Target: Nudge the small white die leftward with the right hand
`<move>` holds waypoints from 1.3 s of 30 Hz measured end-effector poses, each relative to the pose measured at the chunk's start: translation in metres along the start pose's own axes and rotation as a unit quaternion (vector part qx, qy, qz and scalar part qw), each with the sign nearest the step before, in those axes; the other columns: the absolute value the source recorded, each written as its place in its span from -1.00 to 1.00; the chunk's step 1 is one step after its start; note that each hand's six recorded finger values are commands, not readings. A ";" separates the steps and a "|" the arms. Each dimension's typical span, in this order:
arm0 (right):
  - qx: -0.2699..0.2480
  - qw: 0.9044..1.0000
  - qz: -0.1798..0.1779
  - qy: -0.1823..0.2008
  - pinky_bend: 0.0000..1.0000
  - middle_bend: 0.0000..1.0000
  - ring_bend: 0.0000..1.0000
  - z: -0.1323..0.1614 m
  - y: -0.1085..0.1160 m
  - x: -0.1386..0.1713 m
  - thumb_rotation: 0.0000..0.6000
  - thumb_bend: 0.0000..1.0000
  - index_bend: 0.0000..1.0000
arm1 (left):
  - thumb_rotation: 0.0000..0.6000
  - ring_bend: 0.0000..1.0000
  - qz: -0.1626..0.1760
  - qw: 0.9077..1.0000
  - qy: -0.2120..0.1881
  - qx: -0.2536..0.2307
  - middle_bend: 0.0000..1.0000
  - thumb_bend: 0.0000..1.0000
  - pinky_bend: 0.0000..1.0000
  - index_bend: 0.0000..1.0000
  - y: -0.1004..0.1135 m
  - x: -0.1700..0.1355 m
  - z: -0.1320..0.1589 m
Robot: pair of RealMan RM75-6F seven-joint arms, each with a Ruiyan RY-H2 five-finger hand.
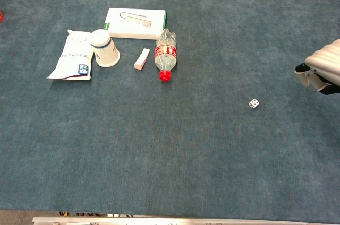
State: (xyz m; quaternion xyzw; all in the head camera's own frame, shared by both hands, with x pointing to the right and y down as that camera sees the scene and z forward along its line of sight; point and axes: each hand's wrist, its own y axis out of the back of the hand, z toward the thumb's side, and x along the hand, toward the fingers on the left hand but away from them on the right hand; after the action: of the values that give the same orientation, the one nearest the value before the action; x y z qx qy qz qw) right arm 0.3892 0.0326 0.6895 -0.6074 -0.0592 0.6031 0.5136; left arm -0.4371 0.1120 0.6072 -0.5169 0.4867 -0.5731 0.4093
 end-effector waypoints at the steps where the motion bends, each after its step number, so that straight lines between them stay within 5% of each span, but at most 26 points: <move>1: 0.001 1.000 0.004 0.004 0.86 1.00 0.95 0.002 0.000 -0.003 1.00 0.85 0.08 | 1.00 -0.60 0.000 1.000 0.001 0.003 -0.50 -0.54 -0.32 -0.39 0.000 -0.001 -0.001; 15: 0.007 0.999 0.031 0.035 0.94 1.00 1.00 0.029 -0.008 -0.036 1.00 0.99 0.08 | 1.00 -0.61 -0.014 1.000 0.012 0.022 -0.50 -0.54 -0.33 -0.41 0.004 -0.016 -0.016; 39: 0.022 0.996 0.042 0.076 0.96 1.00 1.00 0.079 0.002 -0.061 1.00 0.99 0.01 | 1.00 -0.61 0.025 0.998 0.052 0.005 -0.47 -0.54 -0.33 -0.44 0.033 -0.026 -0.039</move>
State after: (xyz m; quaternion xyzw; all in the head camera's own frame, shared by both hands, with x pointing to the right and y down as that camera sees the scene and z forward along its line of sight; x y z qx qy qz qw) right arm 0.3087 0.0335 0.7489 -0.6416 0.0189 0.5779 0.5040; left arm -0.4736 0.1359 0.5700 -0.4717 0.5171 -0.5913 0.4006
